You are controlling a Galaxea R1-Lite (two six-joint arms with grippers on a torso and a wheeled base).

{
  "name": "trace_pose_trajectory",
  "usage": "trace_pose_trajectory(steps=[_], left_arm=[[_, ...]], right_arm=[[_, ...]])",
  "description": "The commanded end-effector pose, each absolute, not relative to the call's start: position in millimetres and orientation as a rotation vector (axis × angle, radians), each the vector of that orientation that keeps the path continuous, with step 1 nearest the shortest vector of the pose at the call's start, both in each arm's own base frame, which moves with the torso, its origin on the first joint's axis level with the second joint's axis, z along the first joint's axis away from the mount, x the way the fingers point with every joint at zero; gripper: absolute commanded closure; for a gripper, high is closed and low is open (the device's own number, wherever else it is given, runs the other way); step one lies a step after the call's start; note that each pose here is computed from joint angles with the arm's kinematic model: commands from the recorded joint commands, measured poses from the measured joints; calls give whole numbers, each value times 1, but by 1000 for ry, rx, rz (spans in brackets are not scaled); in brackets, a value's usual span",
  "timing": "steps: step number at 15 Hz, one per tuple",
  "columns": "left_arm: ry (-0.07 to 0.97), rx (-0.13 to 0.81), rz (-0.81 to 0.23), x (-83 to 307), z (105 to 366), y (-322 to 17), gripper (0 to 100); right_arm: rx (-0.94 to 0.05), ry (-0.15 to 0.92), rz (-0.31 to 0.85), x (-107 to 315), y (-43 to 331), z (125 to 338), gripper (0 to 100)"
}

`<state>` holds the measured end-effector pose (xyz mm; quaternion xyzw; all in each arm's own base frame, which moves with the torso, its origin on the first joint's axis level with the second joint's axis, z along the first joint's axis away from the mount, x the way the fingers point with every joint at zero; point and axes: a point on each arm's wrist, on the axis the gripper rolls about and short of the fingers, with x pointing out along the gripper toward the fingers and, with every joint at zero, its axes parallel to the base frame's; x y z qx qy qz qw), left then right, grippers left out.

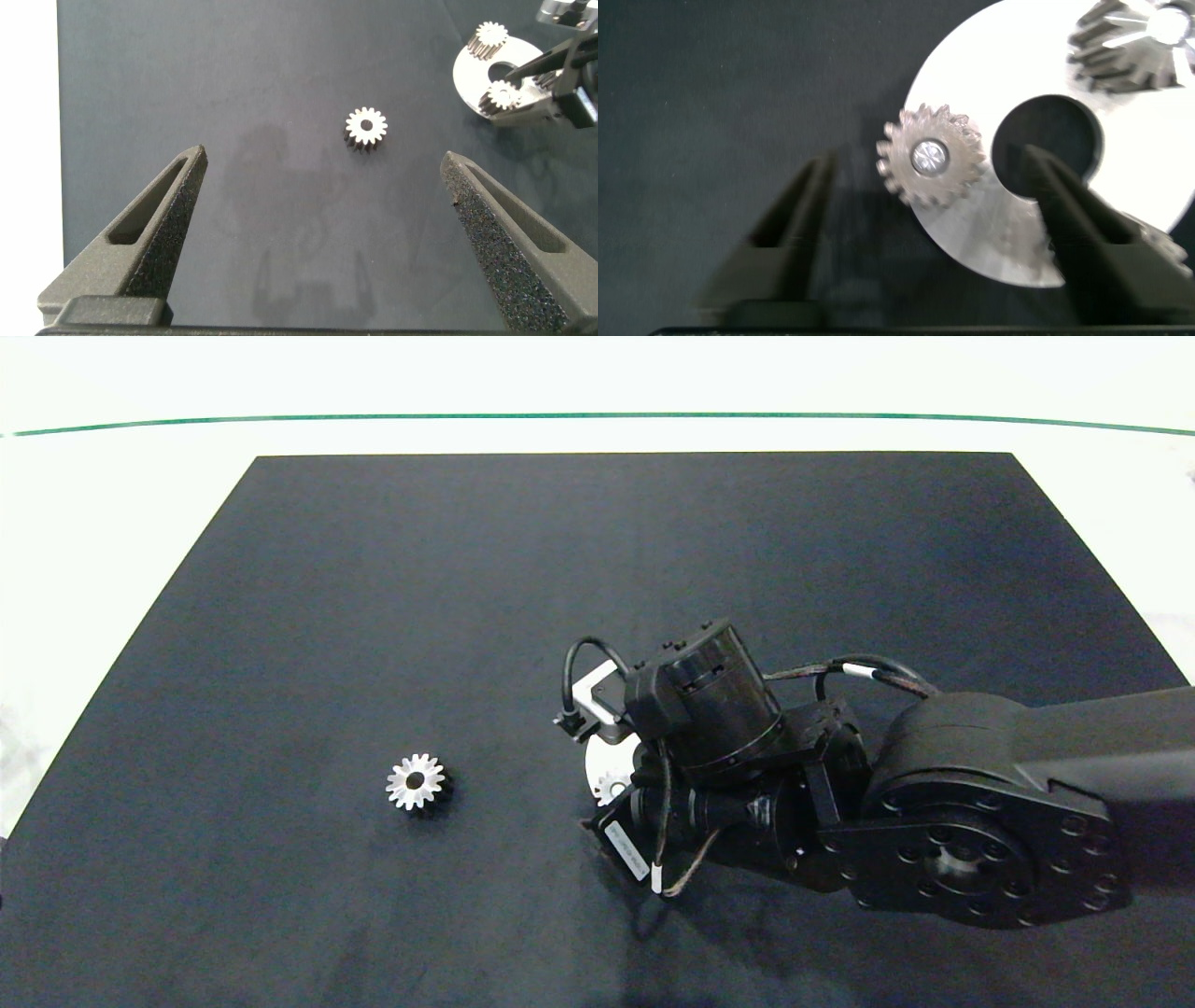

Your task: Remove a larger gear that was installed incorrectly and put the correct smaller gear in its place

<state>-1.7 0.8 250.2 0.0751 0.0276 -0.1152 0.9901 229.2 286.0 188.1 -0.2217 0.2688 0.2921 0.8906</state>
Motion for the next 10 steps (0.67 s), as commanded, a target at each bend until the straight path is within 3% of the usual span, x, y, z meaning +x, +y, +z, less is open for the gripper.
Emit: trace_pose_trajectory(steps=[1,8,10], left_arm=[[56,151,-229,-2,250,1,0],[50,149,-200,-4,249,2,0],[53,150,-196,-4,248,2,0]], right_arm=[[-433,519,579,217,266,216,0],[-286,403,346,194,164,270,0],[-249,345,226,182,128,286,0]])
